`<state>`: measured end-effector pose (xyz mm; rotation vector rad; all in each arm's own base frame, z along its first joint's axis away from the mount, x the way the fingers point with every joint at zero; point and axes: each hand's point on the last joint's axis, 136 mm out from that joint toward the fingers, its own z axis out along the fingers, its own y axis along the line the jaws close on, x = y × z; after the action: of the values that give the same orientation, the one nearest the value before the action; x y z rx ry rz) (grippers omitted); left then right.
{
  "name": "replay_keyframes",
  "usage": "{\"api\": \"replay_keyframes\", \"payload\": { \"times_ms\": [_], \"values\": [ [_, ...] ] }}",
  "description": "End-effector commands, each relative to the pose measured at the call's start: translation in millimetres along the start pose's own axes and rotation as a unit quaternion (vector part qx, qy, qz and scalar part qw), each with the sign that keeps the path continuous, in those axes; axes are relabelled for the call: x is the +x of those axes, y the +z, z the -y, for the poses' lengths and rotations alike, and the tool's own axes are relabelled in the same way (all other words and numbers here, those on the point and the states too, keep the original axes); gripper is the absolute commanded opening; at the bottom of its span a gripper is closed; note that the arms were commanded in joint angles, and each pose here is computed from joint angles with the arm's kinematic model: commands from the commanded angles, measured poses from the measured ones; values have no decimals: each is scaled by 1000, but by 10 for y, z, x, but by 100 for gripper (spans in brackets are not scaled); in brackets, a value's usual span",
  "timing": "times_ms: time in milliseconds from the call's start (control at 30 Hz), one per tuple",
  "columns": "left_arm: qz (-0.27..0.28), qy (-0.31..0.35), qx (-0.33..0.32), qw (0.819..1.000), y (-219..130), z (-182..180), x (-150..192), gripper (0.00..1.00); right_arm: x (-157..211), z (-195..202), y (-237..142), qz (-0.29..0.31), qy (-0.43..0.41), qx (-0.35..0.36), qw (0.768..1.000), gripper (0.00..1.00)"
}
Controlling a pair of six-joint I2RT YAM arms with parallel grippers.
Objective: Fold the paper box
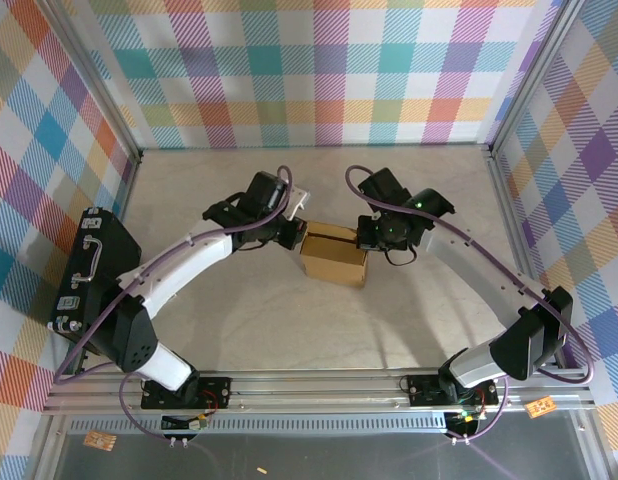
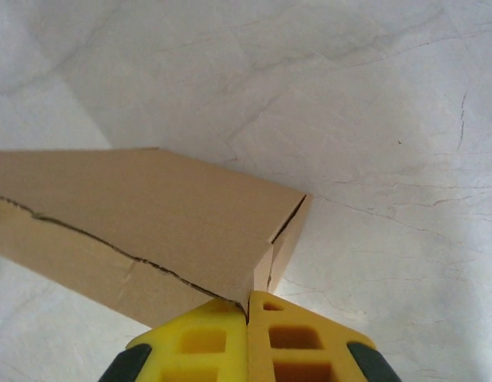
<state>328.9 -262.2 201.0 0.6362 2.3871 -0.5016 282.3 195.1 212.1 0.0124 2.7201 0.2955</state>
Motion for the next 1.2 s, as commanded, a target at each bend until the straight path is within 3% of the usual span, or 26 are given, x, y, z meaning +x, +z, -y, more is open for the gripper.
{"api": "replay_keyframes", "payload": {
  "times_ms": [0, 100, 267, 433, 633, 800, 933, 1167],
  "values": [
    [43, -59, -90, 993, -169, -190, -32, 4, -104, 126, -61, 44, 41, 34, 998, 6],
    [65, -51, -114, 990, -236, -178, -38, 7, -167, 267, -74, 73, 42, 67, 994, 6],
    [93, -63, -128, 985, -167, -193, 9, 7, -194, 214, 12, 96, 52, 40, 993, 6],
    [60, -97, -131, 985, 5, -199, 90, 13, -207, 178, 130, 90, 56, 40, 994, 8],
    [74, -142, -115, 980, 72, -147, -29, 20, -317, 200, 211, 89, 44, 74, 992, 8],
    [76, -170, -107, 977, 56, -106, -124, 5, -410, 263, 280, 88, 37, 85, 992, 9],
    [57, -191, -103, 975, 40, -60, -235, 0, -425, 270, 299, 87, 34, 87, 992, 10],
    [33, -190, -122, 974, 105, -96, -239, 2, -418, 298, 354, 81, 28, 91, 992, 11]
  ]
}}
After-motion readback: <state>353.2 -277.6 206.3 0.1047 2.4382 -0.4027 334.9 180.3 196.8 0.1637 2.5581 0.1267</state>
